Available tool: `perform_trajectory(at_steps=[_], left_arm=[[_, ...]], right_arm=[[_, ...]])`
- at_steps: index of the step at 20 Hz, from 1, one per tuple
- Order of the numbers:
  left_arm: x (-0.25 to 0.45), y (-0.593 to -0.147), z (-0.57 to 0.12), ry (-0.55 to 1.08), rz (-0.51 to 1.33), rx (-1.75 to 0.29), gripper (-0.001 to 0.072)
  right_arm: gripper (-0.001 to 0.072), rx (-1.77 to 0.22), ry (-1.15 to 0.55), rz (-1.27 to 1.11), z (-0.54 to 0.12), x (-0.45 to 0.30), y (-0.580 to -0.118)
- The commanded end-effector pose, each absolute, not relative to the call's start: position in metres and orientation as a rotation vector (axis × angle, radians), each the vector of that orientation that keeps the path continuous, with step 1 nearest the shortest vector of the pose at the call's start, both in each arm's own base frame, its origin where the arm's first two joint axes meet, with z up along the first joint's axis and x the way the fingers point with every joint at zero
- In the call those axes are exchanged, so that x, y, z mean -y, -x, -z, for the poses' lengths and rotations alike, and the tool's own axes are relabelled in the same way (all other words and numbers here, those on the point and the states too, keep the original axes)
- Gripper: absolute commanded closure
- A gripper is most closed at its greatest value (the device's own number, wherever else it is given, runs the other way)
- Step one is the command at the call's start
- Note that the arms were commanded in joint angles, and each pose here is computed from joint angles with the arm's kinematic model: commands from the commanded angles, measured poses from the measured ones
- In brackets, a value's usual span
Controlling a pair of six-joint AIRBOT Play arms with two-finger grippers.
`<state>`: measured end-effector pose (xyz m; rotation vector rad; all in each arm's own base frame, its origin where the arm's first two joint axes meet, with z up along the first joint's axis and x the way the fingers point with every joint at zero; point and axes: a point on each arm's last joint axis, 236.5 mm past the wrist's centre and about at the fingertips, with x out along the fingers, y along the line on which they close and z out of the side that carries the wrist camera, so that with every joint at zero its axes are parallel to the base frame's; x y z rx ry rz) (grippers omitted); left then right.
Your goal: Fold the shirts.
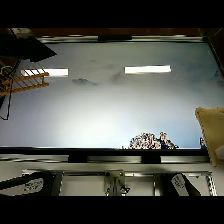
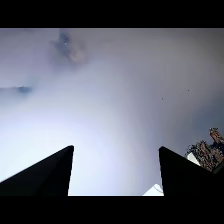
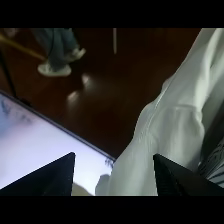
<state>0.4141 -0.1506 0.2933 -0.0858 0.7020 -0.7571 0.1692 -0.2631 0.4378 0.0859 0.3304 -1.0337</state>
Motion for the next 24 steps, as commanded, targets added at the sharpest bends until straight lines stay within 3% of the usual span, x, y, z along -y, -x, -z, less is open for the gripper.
perform_trajectory(at_steps=[1,4,6,7,8,9,10,12,14,15,16,17,21,24], left_arm=[[0.15,-0.414,-0.293,0.087,0.756,-0.703,0.01],[0.15,-0.415,-0.293,0.088,0.756,-0.703,0.01],[0.15,-0.417,-0.291,0.09,0.754,-0.704,0.01],[0.15,-0.419,-0.288,0.093,0.754,-0.711,0.0101],[0.15,-0.422,-0.283,0.098,0.753,-0.724,0.0108],[0.149,-0.427,-0.275,0.111,0.745,-0.746,0.0238],[0.149,-0.434,-0.262,0.111,0.73,-0.779,0.0306],[0.144,-0.448,-0.223,0.097,0.644,-0.89,0.0306],[0.142,-0.456,-0.177,0.051,0.548,-1.022,0.0306],[0.146,-0.456,-0.151,0.03,0.502,-1.104,0.0298],[0.154,-0.455,-0.132,0.022,0.486,-1.164,0.0188],[0.168,-0.452,-0.116,0.018,0.498,-1.212,0.0008],[0.177,-0.452,-0.077,-0.098,0.46,-1.29,0.001],[0.172,-0.453,-0.074,-0.099,0.447,-1.3,0.001]], right_arm=[[0.0094,-0.146,0.029,0.976,-0.488,0.247,-0.176],[0.0112,-0.004,0.059,0.68,-0.517,0.204,-0.232],[0.0214,0.028,-0.056,0.38,-0.513,0.161,-0.284],[0.0213,-0.01,-0.132,0.211,-0.499,0.137,-0.311],[0.0214,-0.092,-0.188,0.087,-0.476,0.118,-0.335],[0.0213,-0.233,-0.223,-0.016,-0.437,0.096,-0.359],[0.0214,-0.39,-0.232,-0.078,-0.395,0.077,-0.38],[0.021,-0.707,-0.184,-0.099,-0.302,0.036,-0.421],[0.0198,-0.871,-0.096,-0.111,-0.234,-0.017,-0.465],[0.0198,-0.933,-0.093,-0.144,-0.202,-0.049,-0.481],[0.0167,-1.012,-0.114,-0.188,-0.167,-0.082,-0.49],[0.0115,-1.106,-0.13,-0.242,-0.131,-0.112,-0.492],[0.0115,-1.378,-0.082,-0.29,-0.053,-0.141,-0.468],[0.0116,-1.409,-0.072,-0.283,-0.048,-0.138,-0.463]])
